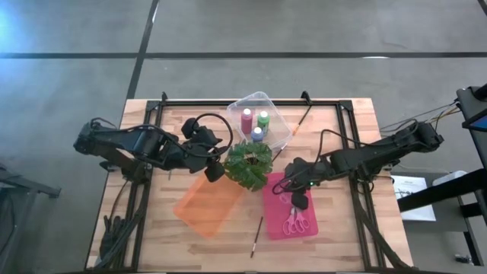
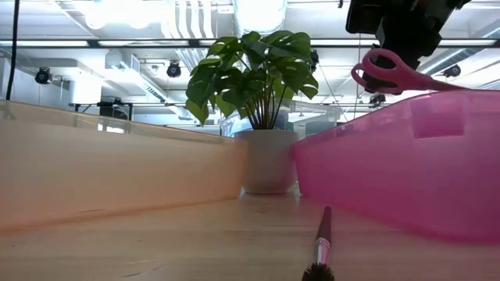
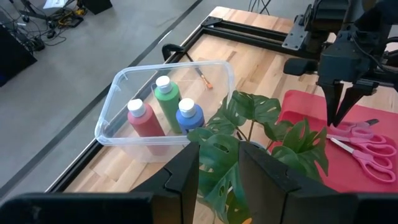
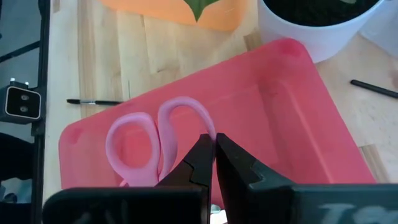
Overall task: Pick & Place Paint Supplies
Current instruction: Put the pink scissor into the pink bin, then put the black paint brush into the orange bin
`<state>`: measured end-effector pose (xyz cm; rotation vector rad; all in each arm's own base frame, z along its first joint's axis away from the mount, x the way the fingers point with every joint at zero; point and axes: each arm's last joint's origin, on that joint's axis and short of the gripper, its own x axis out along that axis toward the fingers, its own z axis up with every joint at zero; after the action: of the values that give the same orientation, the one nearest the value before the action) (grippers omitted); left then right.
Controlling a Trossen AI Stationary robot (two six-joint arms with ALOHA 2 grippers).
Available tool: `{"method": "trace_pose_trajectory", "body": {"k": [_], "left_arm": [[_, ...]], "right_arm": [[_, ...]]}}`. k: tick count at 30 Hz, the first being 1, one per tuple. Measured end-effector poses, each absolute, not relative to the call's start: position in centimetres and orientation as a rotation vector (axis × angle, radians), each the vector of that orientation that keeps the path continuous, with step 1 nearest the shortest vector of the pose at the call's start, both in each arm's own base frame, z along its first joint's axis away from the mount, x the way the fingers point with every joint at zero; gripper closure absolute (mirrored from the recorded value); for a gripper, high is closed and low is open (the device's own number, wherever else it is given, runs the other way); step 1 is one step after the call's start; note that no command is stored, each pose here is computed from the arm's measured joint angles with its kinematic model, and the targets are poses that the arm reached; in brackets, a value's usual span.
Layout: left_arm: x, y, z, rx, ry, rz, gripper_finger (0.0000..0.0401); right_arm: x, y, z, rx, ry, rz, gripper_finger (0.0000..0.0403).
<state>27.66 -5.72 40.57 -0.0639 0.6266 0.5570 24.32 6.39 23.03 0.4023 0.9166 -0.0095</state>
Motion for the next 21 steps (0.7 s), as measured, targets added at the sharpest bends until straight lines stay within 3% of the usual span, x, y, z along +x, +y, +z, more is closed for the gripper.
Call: {"method": "trace_pose_trajectory", "body": {"k": [12, 21], "left_arm": [[27.66, -5.71, 40.57, -0.064, 0.627, 0.557, 0.0283], [27.66, -5.69, 40.58, -0.061, 0.623, 0.564, 0.0283]], "right_arm": [[24.14, 6.43, 23.28, 0.414, 0.916, 0.020, 0.0386], [23.87, 6.36, 22.97, 0.427, 0.947, 0.000, 0.0277]]}}
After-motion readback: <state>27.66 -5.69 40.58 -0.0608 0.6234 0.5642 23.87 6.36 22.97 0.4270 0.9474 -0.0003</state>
